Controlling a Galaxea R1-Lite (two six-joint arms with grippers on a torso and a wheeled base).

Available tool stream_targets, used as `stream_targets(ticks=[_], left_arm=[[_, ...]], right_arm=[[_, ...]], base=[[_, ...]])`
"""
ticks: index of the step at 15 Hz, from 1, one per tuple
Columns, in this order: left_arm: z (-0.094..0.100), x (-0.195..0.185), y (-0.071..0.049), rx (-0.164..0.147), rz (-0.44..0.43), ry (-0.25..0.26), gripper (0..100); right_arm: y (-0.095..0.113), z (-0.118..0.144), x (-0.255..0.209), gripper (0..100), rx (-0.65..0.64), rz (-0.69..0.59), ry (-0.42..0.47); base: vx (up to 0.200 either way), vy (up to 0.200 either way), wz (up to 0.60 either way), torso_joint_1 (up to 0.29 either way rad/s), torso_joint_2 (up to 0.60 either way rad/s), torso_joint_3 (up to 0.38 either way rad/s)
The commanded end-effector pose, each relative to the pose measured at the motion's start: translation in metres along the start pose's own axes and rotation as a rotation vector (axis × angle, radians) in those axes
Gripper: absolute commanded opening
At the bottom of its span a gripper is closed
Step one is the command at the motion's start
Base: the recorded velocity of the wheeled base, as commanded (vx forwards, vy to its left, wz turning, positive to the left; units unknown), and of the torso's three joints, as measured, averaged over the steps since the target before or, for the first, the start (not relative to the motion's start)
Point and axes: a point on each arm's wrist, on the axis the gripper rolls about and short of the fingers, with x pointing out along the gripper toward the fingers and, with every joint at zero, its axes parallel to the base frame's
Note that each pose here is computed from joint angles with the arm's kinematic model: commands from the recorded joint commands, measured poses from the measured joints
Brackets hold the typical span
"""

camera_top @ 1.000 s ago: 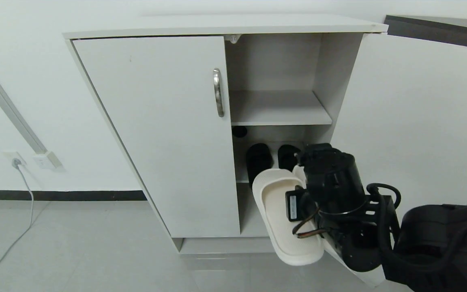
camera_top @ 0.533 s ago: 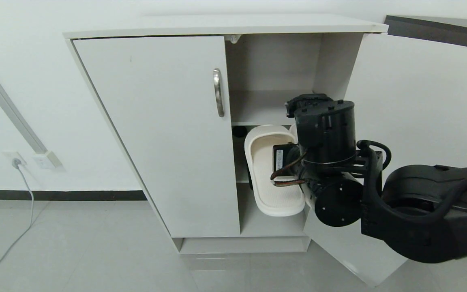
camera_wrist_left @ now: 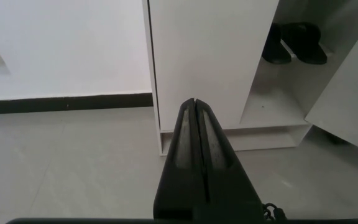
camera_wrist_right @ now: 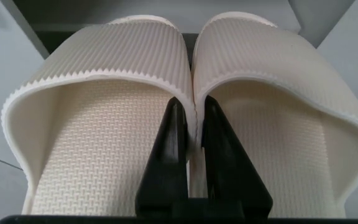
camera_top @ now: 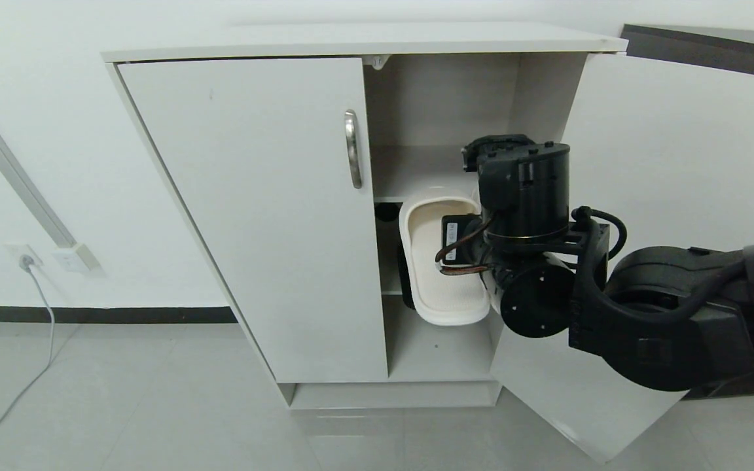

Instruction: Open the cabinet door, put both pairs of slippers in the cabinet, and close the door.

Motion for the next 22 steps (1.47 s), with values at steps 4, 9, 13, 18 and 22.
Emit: stream_targets(ticks=[4,9,13,18,22], left_arm=[[0.0,0.0,0.0,0.001,0.0,0.0,0],[0.0,0.0,0.0,0.001,0.0,0.0,0],[0.0,0.0,0.0,0.0,0.0,0.0,0],[0.0,0.0,0.0,0.0,-0.002,0.0,0],[0.0,0.0,0.0,0.0,-0.002,0.0,0]], right_arm=[[0.004,0.005,0.004,0,0.003,-0.001,-0.014],[0.0,0.004,0.009,0,0.002,-0.016,-0.013],[-0.001,0.005,0.011,0,0.002,-0.022,-0.015],[0.0,0.004,0.03,0,-0.024,0.016,-0.009],[0.0,0.002,0.058,0,-0.041,-0.008,-0.016]], base=[[0.2,0.0,0.0,-0.001,0.0,0.004],[0.2,0.0,0.0,0.003,0.0,0.002],[0.15,0.0,0.0,0.003,0.0,0.001],[0.0,0.0,0.0,0.0,0.0,0.0],[0.0,0.0,0.0,0.0,0.0,0.0]])
